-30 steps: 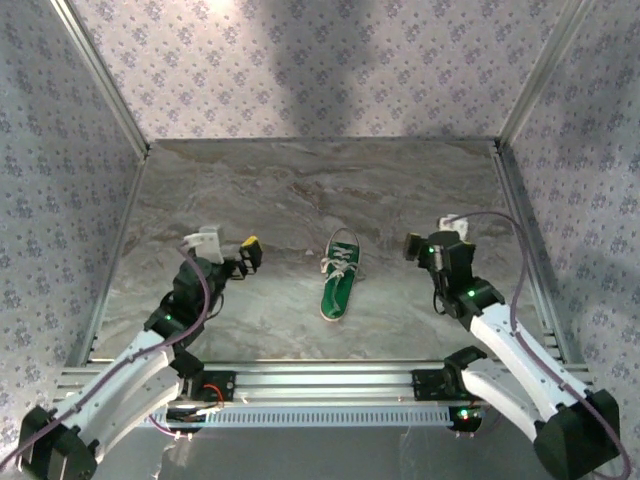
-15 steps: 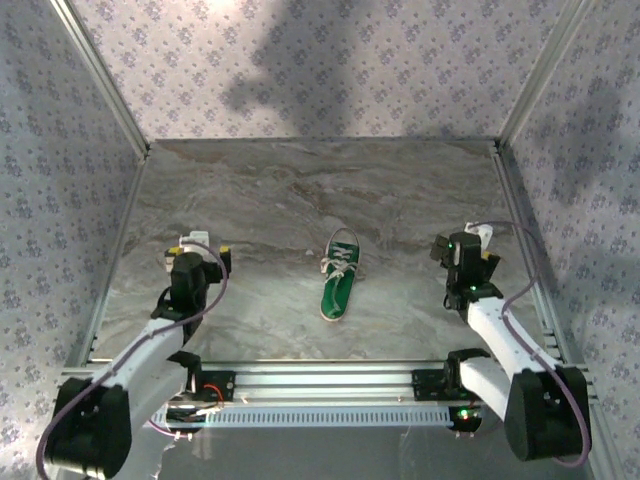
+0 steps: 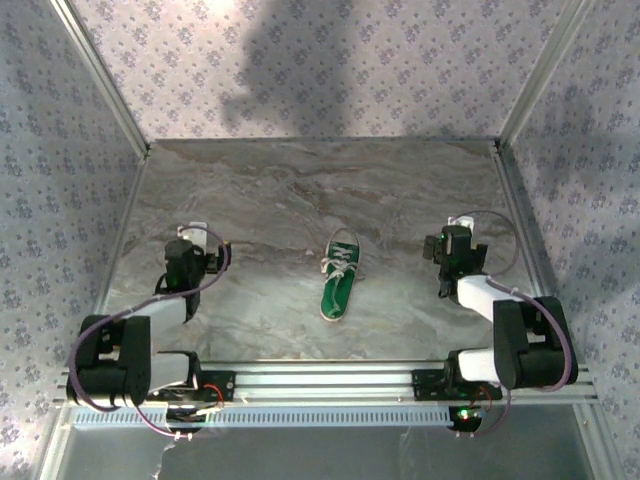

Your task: Tie the shoes

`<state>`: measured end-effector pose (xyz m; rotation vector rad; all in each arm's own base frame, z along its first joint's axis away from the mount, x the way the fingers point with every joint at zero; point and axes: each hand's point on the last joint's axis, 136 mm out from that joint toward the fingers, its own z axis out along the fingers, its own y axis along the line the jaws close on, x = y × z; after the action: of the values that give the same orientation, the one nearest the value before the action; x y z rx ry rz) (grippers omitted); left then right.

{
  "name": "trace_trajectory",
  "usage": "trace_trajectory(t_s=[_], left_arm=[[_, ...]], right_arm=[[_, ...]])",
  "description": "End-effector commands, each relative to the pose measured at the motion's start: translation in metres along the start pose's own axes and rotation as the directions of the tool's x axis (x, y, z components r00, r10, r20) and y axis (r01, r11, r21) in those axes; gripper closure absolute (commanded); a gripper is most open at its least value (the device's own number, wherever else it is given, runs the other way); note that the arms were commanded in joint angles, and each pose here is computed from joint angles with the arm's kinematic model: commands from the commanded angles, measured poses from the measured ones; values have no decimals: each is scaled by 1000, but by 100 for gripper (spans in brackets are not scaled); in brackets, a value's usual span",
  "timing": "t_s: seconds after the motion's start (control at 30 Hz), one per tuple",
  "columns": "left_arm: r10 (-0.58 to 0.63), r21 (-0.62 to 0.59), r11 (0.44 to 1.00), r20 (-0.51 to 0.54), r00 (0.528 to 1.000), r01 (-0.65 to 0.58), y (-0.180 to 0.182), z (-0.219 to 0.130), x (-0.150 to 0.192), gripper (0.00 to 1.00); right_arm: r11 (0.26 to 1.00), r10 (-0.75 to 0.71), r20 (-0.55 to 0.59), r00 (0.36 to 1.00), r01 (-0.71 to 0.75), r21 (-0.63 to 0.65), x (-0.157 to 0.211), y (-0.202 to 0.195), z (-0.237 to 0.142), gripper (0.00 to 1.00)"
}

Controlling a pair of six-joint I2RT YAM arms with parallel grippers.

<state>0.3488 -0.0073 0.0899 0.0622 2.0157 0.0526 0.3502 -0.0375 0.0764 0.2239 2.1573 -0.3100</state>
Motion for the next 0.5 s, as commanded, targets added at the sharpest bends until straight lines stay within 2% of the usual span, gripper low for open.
trace_trajectory(t_s=[0.0, 0.07, 0.2, 0.33, 0.47], left_arm=[[13, 91, 996, 130, 991, -25, -10, 9, -38, 0], [-10, 131, 991, 133, 991, -7, -12, 18, -35, 0], [-39, 137, 990, 131, 991, 21, -8, 29, -21, 0], [-45, 145, 989, 122, 991, 27, -7, 32, -21, 0], [-63, 100, 993, 72, 995, 55, 1, 40, -20, 0]], right_arm=[[991, -1, 160, 987, 22, -131, -42, 18, 1, 0], [983, -1, 188, 982, 35, -179, -44, 22, 0, 0], [973, -23, 261, 965, 82, -218, -43, 28, -7, 0], [972, -35, 320, 947, 107, -210, -37, 31, -13, 0], [980, -14, 355, 935, 83, -179, -32, 24, -16, 0]])
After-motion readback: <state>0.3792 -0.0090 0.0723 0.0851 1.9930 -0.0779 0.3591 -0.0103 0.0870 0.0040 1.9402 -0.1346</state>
